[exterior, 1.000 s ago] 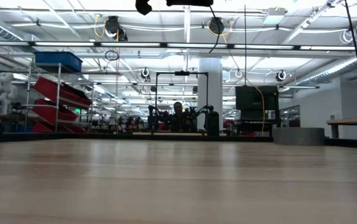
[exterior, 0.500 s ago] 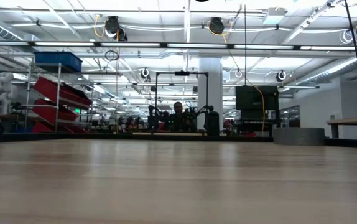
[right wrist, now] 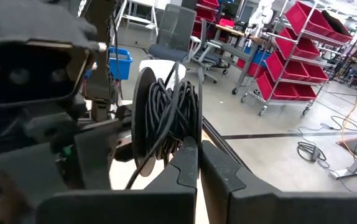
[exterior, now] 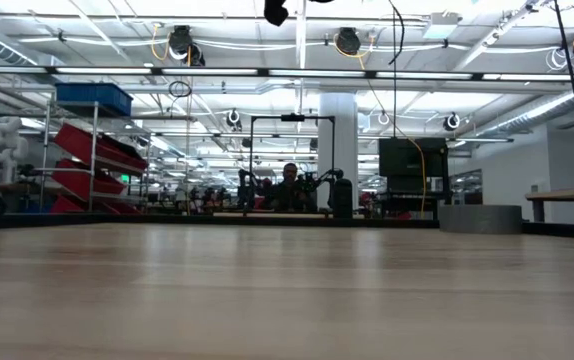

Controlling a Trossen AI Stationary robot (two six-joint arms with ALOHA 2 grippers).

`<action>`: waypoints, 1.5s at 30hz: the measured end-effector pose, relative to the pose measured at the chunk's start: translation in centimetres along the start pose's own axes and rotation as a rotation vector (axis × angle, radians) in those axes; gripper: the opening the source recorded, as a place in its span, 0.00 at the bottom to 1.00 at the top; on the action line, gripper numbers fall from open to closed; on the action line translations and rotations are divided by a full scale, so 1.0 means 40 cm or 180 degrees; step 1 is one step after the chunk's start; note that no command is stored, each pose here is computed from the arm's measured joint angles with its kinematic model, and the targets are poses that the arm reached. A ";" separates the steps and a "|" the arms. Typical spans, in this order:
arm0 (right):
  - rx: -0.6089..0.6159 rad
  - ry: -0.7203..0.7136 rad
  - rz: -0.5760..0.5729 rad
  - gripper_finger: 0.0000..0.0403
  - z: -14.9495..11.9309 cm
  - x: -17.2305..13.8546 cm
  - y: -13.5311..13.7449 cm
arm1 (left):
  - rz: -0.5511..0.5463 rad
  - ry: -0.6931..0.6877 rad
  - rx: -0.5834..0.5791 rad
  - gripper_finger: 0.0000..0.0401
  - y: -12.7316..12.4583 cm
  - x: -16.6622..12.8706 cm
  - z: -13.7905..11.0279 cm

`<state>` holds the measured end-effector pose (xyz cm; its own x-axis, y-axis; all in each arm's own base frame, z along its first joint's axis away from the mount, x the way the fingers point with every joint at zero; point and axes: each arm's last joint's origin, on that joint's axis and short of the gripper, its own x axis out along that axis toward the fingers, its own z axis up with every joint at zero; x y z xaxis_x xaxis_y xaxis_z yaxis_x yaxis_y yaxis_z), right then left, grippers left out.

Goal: Coil cords
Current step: Coil the black wire onto the spool

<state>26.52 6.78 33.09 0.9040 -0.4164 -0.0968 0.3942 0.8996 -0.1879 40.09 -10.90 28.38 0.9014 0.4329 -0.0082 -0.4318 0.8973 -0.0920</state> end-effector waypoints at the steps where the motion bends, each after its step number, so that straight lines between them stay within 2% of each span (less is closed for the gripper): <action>1: 0.0000 0.0000 0.0004 0.00 0.000 0.000 0.000 | 0.0032 -0.0003 0.0001 0.00 0.001 0.000 0.000; 6: 0.0027 -0.0020 0.0133 0.00 0.001 0.000 0.003 | 0.0123 0.0049 0.0065 0.00 0.004 0.001 -0.006; 29: 0.0054 0.0041 0.0179 0.00 0.006 -0.020 -0.015 | 0.0164 0.0654 0.0543 0.00 -0.010 -0.032 -0.067; 45: 0.0120 0.0007 0.0328 0.00 0.009 -0.022 -0.013 | 0.0179 0.0760 0.0667 0.01 -0.011 -0.040 -0.077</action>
<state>25.60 6.72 33.63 0.9397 -0.3217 -0.1160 0.3052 0.9420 -0.1398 38.94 -12.24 25.34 0.8474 0.4720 -0.2431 -0.4560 0.8816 0.1221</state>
